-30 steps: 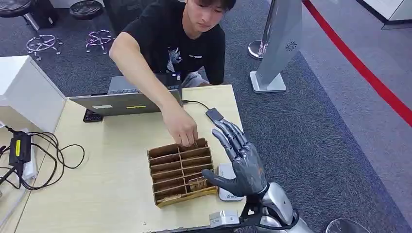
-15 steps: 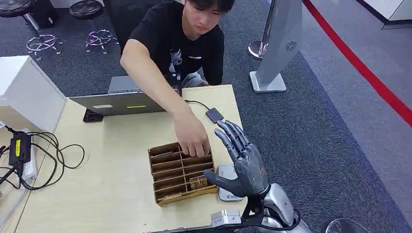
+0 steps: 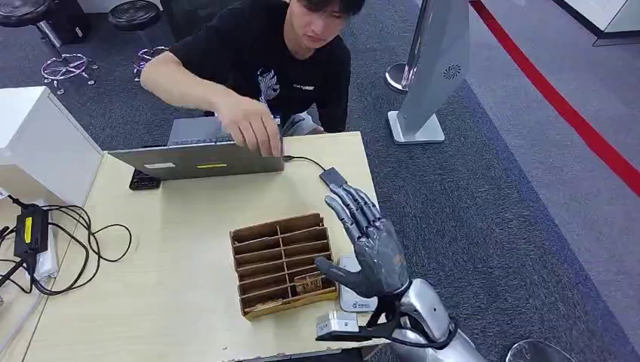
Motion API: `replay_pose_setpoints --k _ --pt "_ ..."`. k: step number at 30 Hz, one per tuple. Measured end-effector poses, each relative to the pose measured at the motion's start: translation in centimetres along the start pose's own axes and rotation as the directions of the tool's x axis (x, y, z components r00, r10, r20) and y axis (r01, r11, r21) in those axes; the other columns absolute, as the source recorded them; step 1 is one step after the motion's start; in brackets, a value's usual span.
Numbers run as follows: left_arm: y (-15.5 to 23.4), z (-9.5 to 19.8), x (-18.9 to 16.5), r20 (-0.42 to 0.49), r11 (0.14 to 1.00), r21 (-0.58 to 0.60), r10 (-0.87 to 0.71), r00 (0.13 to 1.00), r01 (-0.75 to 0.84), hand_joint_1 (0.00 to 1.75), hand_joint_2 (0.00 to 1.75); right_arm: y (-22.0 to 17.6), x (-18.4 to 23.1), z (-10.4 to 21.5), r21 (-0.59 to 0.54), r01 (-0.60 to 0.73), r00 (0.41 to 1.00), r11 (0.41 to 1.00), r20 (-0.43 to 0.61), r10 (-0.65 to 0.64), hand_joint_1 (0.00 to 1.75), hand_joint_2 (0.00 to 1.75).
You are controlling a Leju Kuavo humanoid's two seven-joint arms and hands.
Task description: Pass the card to the sensor for recognition and then transmit it.
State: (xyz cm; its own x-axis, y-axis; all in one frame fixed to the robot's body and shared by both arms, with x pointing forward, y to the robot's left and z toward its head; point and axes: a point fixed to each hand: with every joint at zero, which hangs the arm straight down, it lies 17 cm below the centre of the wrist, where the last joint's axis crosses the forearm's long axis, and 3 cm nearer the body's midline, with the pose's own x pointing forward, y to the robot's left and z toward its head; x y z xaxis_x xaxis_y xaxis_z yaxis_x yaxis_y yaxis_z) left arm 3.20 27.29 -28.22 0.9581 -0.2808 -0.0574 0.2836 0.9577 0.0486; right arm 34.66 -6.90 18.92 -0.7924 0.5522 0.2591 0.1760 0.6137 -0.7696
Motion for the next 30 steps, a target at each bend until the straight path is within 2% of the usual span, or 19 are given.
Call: replay_pose_setpoints --k 7,11,18,30 --pt "0.0 0.0 0.0 0.0 1.0 0.002 -0.027 1.0 0.027 0.0 1.75 2.8 -2.2 -0.4 0.096 -0.159 0.987 0.983 -0.006 0.16 0.0 1.75" --pt "0.0 0.0 0.0 0.001 0.999 0.001 -0.047 0.999 0.047 0.0 1.75 5.6 -3.7 -0.8 0.173 -0.298 0.954 0.939 0.025 0.298 0.0 1.75" --pt "-0.1 0.0 0.0 0.001 0.998 -0.001 -0.057 0.998 0.057 0.0 1.75 8.9 -5.2 -0.2 0.262 -0.325 0.943 0.909 0.025 0.331 0.0 1.75" --pt "-0.3 0.1 0.0 0.001 0.998 -0.003 -0.064 0.998 0.064 0.0 1.75 10.8 -6.0 0.8 0.326 -0.318 0.944 0.89 0.019 0.33 0.0 1.75"
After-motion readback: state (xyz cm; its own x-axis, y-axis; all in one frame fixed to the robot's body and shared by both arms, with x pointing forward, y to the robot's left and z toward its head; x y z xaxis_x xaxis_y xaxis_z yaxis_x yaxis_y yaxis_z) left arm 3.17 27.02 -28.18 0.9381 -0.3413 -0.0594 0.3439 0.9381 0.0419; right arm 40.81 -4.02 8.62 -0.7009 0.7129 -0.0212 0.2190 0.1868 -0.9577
